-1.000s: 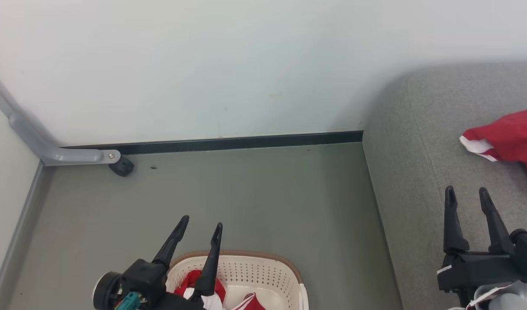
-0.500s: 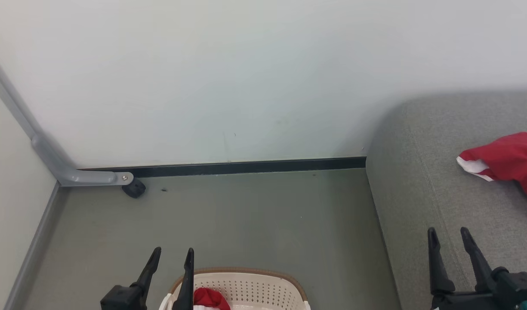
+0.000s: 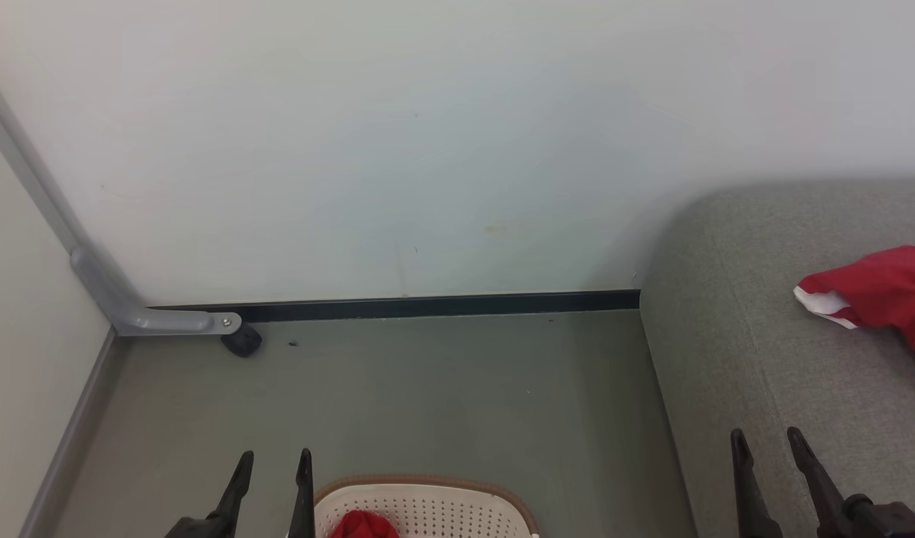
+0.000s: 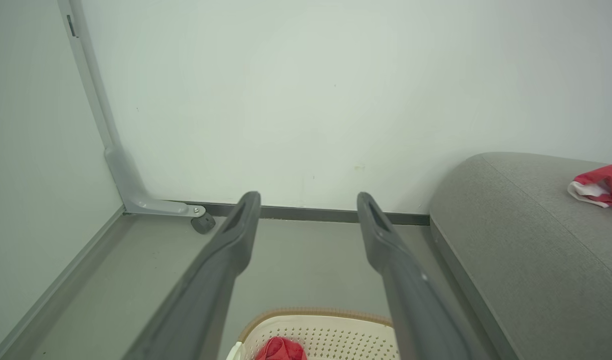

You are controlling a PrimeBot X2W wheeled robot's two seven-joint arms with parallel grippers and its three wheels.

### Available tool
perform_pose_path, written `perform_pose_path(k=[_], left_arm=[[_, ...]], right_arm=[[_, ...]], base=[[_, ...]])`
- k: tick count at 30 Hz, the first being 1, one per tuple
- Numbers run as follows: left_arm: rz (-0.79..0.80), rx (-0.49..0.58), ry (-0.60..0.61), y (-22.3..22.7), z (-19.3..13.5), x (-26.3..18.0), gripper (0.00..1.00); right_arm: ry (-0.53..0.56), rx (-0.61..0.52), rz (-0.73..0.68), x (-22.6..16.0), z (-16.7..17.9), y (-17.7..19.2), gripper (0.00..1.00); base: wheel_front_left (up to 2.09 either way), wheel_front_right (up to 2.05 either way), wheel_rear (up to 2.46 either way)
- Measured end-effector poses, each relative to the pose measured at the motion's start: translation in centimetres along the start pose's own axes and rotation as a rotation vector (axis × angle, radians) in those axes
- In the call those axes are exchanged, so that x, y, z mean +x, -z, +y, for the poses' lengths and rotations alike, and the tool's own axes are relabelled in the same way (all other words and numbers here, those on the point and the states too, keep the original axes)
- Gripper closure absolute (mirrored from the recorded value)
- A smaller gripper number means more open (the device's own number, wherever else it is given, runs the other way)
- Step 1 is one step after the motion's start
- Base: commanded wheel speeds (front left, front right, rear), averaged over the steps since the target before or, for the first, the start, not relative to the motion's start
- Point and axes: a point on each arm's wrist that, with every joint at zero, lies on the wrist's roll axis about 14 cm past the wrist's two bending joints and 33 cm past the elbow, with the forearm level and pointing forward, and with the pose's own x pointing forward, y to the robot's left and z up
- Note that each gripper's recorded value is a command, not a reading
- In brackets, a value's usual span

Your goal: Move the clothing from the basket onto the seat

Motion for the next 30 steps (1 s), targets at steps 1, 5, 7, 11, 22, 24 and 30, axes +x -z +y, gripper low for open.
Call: perform_pose_path(k=[1,5,7,11,22,24,30], left_arm=[[-0.001,0.000,-0.001,-0.03,-0.01,0.00,0.00],[-0.006,-0.004,-0.002,-0.11,-0.24,0.03,0.00],[-0.008,-0.006,-0.003,-0.11,-0.36,0.02,0.00],[-0.010,-0.010,-0.012,-0.14,-0.15,-0.01,0.00],[-0.004,-0.005,-0.018,0.16,-0.12,-0.23,0.00],[-0.003,-0.007,-0.018,0.18,-0.14,-0.21,0.00],[0.016,-0.009,-0.015,0.74,-0.52,0.00,0.00]], right_arm=[[0.002,-0.001,0.002,0.01,-0.04,-0.04,0.00],[0.007,-0.001,-0.004,0.03,-0.09,-0.31,0.00],[0.006,-0.001,-0.006,0.05,-0.07,-0.47,0.00],[0.008,0.000,-0.002,-0.17,-0.08,-0.43,0.00],[0.010,0.001,0.002,-0.12,-0.02,-0.63,0.00],[0.011,0.001,0.001,-0.10,-0.05,-0.70,0.00],[0.018,-0.001,0.001,0.05,-0.21,-0.77,0.00]], base=[[0.00,0.00,0.00],[0.00,0.00,0.00],[0.00,0.00,0.00],[0.00,0.00,0.00],[0.00,0.00,0.00],[0.00,0.00,0.00],[0.00,0.00,0.00]])
